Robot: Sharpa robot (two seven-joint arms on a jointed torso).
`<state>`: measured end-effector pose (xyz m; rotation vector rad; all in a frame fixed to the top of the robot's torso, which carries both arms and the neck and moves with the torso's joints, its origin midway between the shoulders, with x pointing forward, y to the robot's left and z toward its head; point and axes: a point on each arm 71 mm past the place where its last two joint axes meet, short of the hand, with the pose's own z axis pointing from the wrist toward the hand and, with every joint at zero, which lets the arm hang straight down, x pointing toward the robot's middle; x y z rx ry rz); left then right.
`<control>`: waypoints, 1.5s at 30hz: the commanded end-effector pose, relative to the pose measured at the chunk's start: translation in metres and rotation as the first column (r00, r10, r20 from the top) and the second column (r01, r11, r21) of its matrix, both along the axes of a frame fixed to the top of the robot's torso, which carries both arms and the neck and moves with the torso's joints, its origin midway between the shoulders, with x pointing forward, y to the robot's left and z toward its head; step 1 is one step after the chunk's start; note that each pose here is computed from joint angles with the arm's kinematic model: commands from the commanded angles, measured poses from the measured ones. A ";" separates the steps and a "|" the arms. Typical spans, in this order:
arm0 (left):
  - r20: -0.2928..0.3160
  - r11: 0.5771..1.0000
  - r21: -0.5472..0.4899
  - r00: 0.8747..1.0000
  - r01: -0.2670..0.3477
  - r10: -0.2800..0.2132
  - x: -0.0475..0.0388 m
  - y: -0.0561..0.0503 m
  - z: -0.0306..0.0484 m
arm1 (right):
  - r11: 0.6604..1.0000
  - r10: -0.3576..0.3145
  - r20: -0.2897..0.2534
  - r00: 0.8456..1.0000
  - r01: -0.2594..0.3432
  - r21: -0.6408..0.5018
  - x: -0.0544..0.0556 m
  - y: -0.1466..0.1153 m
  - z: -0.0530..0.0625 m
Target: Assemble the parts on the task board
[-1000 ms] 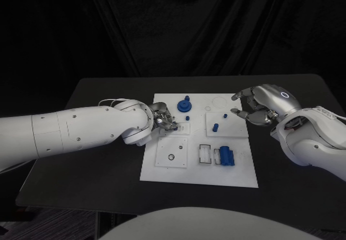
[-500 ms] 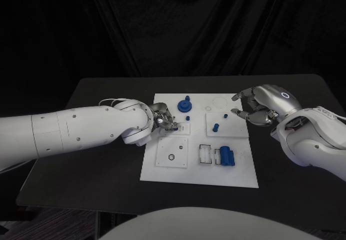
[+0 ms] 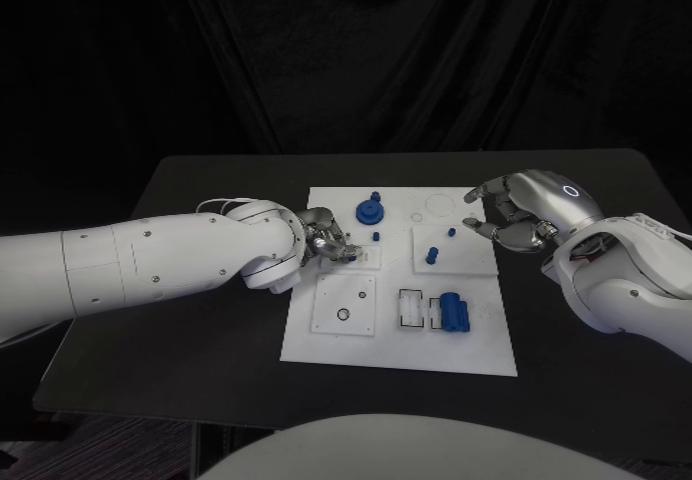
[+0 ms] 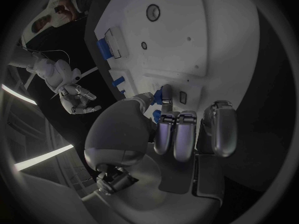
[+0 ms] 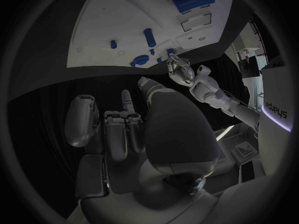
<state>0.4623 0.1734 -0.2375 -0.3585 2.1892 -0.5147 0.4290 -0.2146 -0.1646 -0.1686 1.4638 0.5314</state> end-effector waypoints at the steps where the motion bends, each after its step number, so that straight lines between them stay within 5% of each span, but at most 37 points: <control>1: -0.051 0.999 0.029 0.999 0.020 -0.018 -0.0051 0.001 -0.0090 | 1.000 -0.016 -0.010 1.000 0.015 -0.003 0.000 -0.001 -0.001; 37: -0.055 0.999 0.038 0.998 0.003 -0.001 -0.0043 0.010 -0.0100 | 1.000 -0.024 -0.032 0.999 0.023 -0.004 -0.001 -0.002 -0.003; 45: 0.020 0.999 -0.038 1.000 0.024 -0.023 -0.0049 0.008 -0.0035 | 1.000 -0.025 -0.033 0.999 0.025 -0.004 -0.001 -0.003 -0.003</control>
